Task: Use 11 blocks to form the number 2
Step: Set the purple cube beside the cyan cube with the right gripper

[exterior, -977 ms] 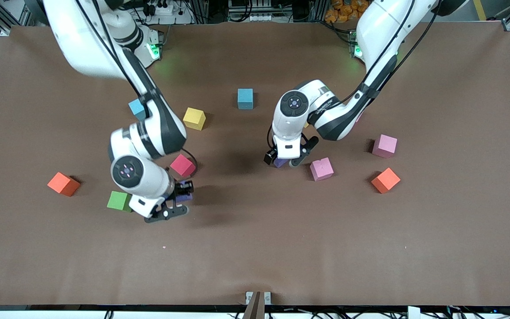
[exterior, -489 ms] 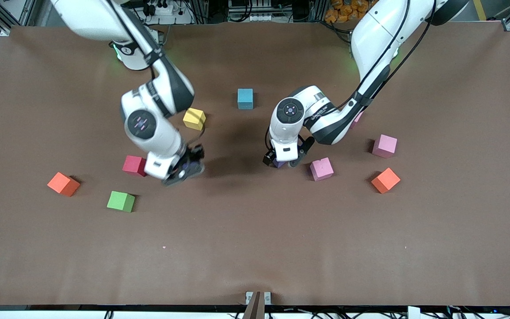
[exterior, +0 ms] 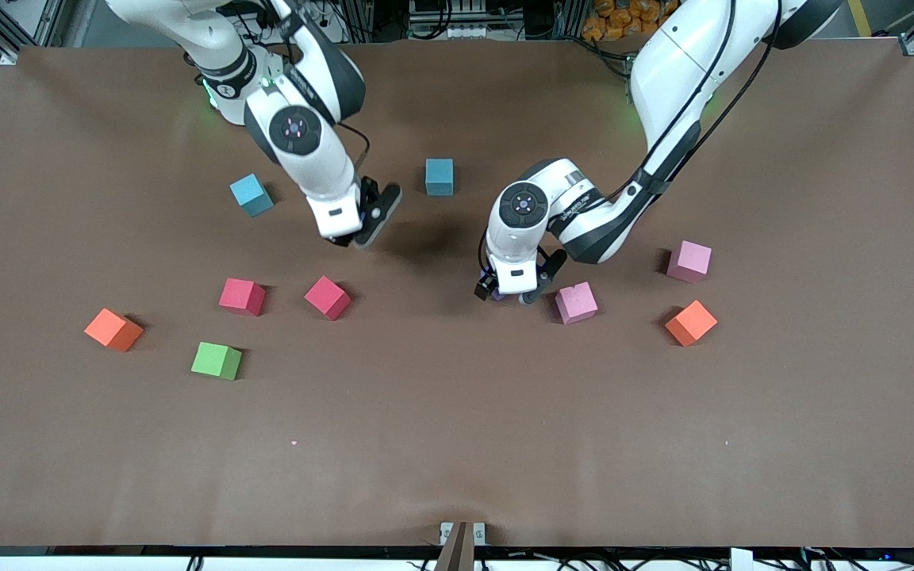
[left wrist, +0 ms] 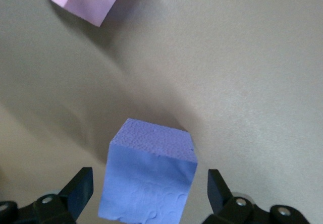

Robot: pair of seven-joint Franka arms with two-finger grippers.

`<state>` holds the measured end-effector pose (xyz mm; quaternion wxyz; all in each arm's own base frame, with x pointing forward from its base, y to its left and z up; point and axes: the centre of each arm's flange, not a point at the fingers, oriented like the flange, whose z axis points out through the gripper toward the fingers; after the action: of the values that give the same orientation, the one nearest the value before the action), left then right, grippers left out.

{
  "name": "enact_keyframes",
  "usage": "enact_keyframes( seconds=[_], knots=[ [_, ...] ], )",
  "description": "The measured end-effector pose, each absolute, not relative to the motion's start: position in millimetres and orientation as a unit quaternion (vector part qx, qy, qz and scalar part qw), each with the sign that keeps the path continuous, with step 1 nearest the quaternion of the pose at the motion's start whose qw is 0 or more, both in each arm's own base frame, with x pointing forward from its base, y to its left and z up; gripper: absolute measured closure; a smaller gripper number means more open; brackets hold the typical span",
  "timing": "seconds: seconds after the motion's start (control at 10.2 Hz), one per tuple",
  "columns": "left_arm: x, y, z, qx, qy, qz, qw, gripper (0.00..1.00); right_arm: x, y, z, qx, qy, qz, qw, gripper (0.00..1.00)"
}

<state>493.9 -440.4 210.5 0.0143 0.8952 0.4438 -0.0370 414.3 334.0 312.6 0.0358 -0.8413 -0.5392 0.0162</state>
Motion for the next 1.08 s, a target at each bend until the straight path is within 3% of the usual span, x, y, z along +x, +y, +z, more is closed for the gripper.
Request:
enact_keyframes(
  seconds=[0.39, 0.78, 0.88, 0.98, 1.08],
  knots=[
    [487.6, -441.6, 202.2, 0.898, 0.438, -0.042, 0.006, 0.0, 335.5, 372.8, 284.0, -0.771, -0.636, 0.013, 0.038, 0.47],
    [487.1, -438.7, 191.5, 0.907, 0.419, -0.047, 0.0, 0.01, 317.5, 383.6, 262.1, -0.703, -0.71, 0.0, 0.048, 0.47],
    [490.6, -434.9, 191.3, 0.909, 0.415, -0.046, 0.0, 0.11, 311.2, 389.4, 257.5, -0.69, -0.723, 0.0, 0.048, 0.47],
    [492.9, -432.4, 191.2, 0.91, 0.413, -0.046, 0.0, 0.31, 303.2, 396.6, 251.4, -0.676, -0.735, -0.002, 0.046, 0.47],
    [492.8, -433.0, 191.8, 0.91, 0.411, -0.046, 0.001, 0.41, 297.2, 401.2, 245.1, -0.665, -0.745, -0.001, 0.044, 0.47]
  ],
)
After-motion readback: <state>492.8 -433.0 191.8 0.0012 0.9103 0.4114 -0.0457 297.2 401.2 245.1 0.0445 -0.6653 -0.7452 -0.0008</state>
